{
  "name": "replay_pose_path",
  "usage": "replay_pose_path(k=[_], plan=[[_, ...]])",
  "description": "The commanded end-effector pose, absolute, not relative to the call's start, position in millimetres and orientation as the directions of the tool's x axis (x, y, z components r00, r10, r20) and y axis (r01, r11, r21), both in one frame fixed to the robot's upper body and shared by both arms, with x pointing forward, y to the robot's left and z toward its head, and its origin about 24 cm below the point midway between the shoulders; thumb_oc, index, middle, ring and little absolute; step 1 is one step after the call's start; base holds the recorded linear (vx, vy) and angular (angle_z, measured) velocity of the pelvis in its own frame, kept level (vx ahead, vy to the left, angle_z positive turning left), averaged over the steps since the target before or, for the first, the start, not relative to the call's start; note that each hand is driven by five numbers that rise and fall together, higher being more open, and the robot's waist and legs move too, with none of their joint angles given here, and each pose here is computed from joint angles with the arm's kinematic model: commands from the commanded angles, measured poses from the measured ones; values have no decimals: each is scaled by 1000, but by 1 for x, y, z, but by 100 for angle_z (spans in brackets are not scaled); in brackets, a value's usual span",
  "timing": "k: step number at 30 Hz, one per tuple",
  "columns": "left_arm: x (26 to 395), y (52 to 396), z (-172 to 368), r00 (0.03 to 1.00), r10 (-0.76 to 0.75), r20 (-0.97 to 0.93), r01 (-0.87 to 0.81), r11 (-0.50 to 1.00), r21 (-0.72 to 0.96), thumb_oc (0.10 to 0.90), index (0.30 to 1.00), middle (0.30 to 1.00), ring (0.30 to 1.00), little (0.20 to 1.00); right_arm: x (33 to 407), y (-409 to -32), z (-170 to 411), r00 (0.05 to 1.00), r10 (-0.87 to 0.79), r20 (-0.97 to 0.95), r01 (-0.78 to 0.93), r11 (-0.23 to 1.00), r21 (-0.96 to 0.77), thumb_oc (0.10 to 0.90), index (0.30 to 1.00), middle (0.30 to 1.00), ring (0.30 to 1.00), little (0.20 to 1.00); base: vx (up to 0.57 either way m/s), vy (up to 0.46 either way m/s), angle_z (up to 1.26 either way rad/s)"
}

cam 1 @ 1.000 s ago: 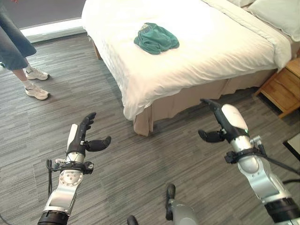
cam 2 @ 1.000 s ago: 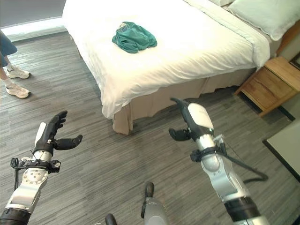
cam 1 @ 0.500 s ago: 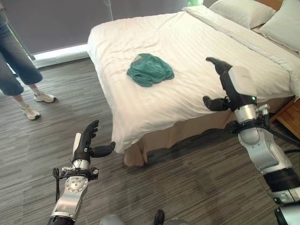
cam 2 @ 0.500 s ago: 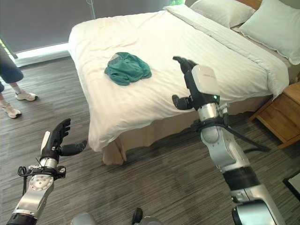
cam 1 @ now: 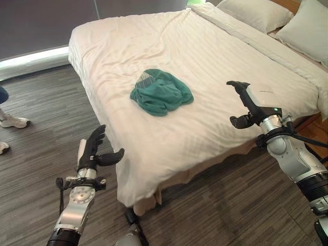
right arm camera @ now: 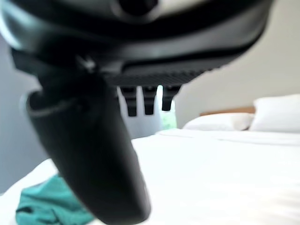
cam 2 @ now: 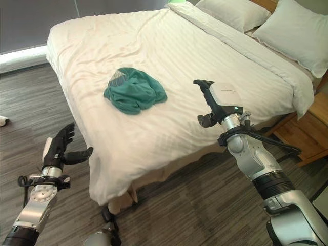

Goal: Pick up bed clothes into laundry basket.

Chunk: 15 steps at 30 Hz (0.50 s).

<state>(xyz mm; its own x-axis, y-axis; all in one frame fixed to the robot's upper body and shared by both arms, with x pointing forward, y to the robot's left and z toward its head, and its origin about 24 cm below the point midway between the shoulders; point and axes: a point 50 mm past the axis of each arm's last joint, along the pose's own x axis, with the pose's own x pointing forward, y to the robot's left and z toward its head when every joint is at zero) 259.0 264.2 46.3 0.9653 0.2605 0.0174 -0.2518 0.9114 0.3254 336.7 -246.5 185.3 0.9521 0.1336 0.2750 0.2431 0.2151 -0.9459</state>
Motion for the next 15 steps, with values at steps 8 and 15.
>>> replay_pose_path(k=[8, 15], plan=[[280, 277, 137, 885, 231, 404, -371, 874, 314, 800, 900, 900, 900, 900, 351, -226, 242, 856, 143, 497, 435, 319, -842, 800, 900, 900, 900, 900, 188, 26, 41], [270, 291, 116, 904, 281, 322, -387, 858, 337, 800, 900, 900, 900, 900, 352, -230, 202, 922, 113, 371, 312, 352, -882, 800, 900, 900, 900, 900, 167, -60, 68]])
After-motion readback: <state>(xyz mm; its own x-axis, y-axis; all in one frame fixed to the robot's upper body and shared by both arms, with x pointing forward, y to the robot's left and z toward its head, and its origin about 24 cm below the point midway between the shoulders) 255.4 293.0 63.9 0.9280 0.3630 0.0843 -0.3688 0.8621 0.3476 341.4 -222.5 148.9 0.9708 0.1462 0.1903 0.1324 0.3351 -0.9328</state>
